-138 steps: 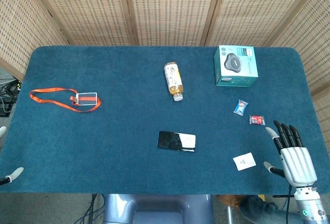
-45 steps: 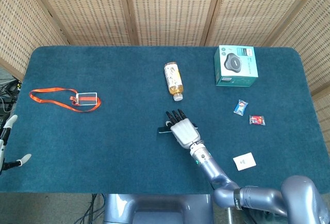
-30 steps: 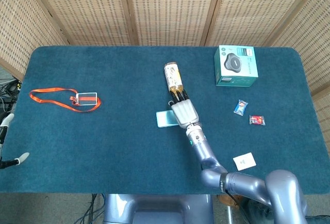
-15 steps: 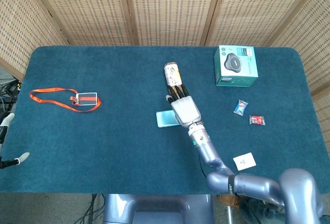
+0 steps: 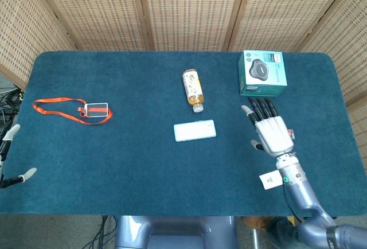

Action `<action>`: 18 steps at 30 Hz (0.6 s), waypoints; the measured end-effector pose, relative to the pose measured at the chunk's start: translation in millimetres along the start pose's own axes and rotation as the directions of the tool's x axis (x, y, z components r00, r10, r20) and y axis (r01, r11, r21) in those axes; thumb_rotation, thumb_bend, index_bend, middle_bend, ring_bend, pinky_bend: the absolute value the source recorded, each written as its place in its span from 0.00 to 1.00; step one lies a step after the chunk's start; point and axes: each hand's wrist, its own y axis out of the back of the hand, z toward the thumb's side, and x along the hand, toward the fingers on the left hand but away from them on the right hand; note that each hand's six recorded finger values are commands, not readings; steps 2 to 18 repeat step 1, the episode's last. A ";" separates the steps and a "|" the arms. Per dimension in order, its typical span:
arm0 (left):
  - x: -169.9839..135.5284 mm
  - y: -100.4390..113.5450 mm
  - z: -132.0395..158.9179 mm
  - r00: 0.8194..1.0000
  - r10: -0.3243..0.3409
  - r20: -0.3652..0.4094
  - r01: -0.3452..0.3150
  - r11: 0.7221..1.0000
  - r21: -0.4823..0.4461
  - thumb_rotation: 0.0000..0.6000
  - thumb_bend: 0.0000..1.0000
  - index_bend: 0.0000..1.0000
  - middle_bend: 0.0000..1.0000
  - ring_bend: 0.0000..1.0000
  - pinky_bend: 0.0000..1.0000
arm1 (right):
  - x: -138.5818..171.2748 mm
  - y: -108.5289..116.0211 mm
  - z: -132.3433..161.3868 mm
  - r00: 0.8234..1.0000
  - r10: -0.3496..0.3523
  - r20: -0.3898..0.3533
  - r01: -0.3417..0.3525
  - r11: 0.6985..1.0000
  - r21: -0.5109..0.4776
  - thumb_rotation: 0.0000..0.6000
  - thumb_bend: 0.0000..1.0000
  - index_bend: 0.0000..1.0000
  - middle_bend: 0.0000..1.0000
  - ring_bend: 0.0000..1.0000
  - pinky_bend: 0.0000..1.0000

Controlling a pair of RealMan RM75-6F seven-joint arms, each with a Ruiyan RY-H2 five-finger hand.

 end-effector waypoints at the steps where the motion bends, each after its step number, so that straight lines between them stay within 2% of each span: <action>1: -2.3 1.3 1.2 1.000 0.009 0.008 -0.009 1.000 -0.004 1.00 0.00 0.00 0.00 0.00 0.00 | 8.4 1.7 -5.7 1.000 -0.001 0.017 0.002 1.000 -0.022 1.00 0.00 0.00 0.00 0.00 0.00; 18: -2.3 1.3 1.2 1.000 0.009 0.008 -0.009 1.000 -0.004 1.00 0.00 0.00 0.00 0.00 0.00 | 8.4 1.7 -5.7 1.000 -0.001 0.017 0.002 1.000 -0.022 1.00 0.00 0.00 0.00 0.00 0.00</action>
